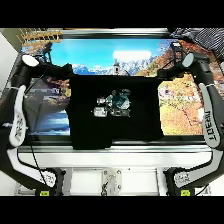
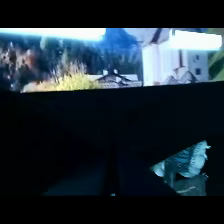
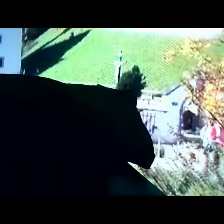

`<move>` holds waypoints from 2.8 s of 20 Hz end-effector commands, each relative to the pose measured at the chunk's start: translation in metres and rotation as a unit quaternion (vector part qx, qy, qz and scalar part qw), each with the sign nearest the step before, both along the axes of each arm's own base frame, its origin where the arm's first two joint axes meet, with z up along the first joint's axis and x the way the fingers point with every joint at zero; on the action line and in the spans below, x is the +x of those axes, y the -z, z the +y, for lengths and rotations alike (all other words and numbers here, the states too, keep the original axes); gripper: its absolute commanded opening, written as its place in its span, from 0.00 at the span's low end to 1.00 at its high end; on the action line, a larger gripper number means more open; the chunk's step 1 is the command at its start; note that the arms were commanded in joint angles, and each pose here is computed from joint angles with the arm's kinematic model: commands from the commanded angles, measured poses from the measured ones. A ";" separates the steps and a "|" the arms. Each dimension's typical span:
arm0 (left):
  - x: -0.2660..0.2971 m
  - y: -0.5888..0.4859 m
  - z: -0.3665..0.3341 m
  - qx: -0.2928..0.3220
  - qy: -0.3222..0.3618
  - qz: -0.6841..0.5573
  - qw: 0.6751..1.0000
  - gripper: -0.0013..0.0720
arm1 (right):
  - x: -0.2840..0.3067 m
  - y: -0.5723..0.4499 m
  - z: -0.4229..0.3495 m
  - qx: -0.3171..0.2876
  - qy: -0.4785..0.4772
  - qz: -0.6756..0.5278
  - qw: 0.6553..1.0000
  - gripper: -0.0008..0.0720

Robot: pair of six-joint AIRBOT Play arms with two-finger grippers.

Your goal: Fold the clothes and pants, and hang the long-sleeved shirts on hangers.

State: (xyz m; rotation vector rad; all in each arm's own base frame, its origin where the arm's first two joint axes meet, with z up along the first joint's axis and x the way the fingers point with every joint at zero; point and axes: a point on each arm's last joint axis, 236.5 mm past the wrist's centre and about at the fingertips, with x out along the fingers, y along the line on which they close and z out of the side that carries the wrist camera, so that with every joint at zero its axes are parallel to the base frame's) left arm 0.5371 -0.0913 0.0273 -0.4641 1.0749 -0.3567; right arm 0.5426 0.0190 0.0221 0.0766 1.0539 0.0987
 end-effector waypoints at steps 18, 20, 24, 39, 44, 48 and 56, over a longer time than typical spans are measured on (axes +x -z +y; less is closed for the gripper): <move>-0.113 0.130 0.038 0.089 0.010 0.149 0.985 0.03 | -0.104 0.105 0.049 0.019 0.003 0.119 0.993 0.03; -0.119 0.130 0.038 0.089 0.009 0.152 0.984 0.03 | -0.108 0.105 0.056 0.022 -0.004 0.125 0.992 0.05; -0.110 0.094 0.046 0.090 -0.004 0.114 0.989 0.72 | -0.113 0.079 0.059 0.041 -0.004 0.118 0.992 0.64; -0.287 0.089 0.055 0.055 -0.070 0.180 0.980 0.72 | -0.318 0.121 0.029 0.210 0.229 0.226 0.923 0.85; -0.296 0.088 0.052 0.055 -0.073 0.175 0.980 0.72 | -0.304 0.134 0.032 0.238 0.252 0.178 0.921 0.82; -0.298 0.088 0.052 0.054 -0.072 0.179 0.980 0.72 | -0.292 0.133 0.023 0.233 0.261 0.149 0.925 0.44; -0.351 0.124 0.037 0.033 -0.073 0.269 0.960 0.72 | -0.291 0.133 0.024 0.225 0.240 0.143 0.933 0.03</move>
